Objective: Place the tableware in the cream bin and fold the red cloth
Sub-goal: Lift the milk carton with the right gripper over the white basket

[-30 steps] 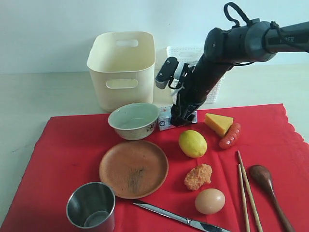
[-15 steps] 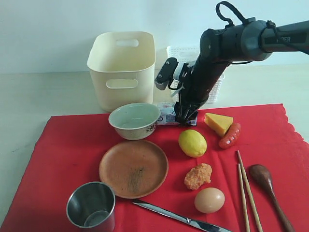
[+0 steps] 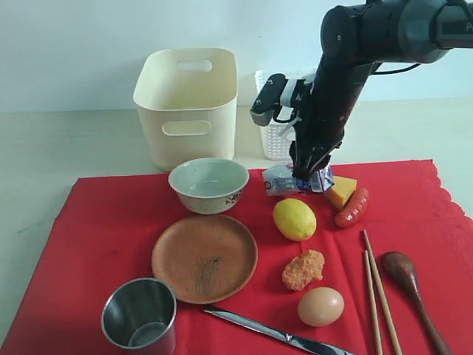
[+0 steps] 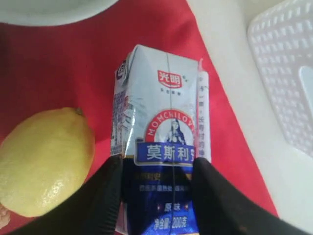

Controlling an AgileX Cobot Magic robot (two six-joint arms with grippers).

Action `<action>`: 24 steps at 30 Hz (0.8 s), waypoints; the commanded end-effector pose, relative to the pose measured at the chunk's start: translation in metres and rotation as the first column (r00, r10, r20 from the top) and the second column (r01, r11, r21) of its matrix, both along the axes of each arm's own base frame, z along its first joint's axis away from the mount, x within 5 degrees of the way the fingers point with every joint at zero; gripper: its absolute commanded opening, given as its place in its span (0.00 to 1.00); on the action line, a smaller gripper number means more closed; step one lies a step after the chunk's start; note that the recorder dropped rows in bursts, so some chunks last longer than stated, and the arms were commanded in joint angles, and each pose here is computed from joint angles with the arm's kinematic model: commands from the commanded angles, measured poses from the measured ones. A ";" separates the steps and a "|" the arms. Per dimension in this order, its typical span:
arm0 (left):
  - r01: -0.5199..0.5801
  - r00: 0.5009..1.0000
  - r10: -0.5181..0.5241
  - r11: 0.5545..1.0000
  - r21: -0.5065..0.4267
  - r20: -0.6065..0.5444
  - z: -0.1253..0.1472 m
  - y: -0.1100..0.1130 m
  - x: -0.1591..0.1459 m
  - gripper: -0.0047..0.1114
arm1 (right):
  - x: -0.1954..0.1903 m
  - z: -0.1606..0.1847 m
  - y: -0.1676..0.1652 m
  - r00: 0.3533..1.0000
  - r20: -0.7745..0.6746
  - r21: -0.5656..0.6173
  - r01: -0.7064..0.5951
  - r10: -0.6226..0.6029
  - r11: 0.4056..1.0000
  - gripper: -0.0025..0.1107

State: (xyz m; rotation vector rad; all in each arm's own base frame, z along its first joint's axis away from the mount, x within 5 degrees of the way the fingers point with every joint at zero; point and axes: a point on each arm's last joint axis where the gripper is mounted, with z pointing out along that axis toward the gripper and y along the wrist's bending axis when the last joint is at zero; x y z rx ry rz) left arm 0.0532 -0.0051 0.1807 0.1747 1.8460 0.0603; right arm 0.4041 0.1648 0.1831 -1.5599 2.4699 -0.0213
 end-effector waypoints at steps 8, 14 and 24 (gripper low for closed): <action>0.005 1.000 -0.005 1.000 -0.001 0.006 0.000 0.000 0.000 0.04 | 0.003 -0.023 -0.005 0.986 -0.070 -0.020 0.153 -0.154 0.988 0.21; 0.005 1.000 -0.005 1.000 -0.001 0.006 0.000 0.000 0.000 0.04 | 0.006 -0.023 -0.005 0.975 -0.037 -0.007 0.219 -0.219 0.976 0.67; 0.005 1.000 -0.005 1.000 -0.001 0.006 0.000 0.000 0.000 0.04 | 0.008 -0.030 0.008 0.960 -0.081 0.135 0.275 -0.266 0.952 0.73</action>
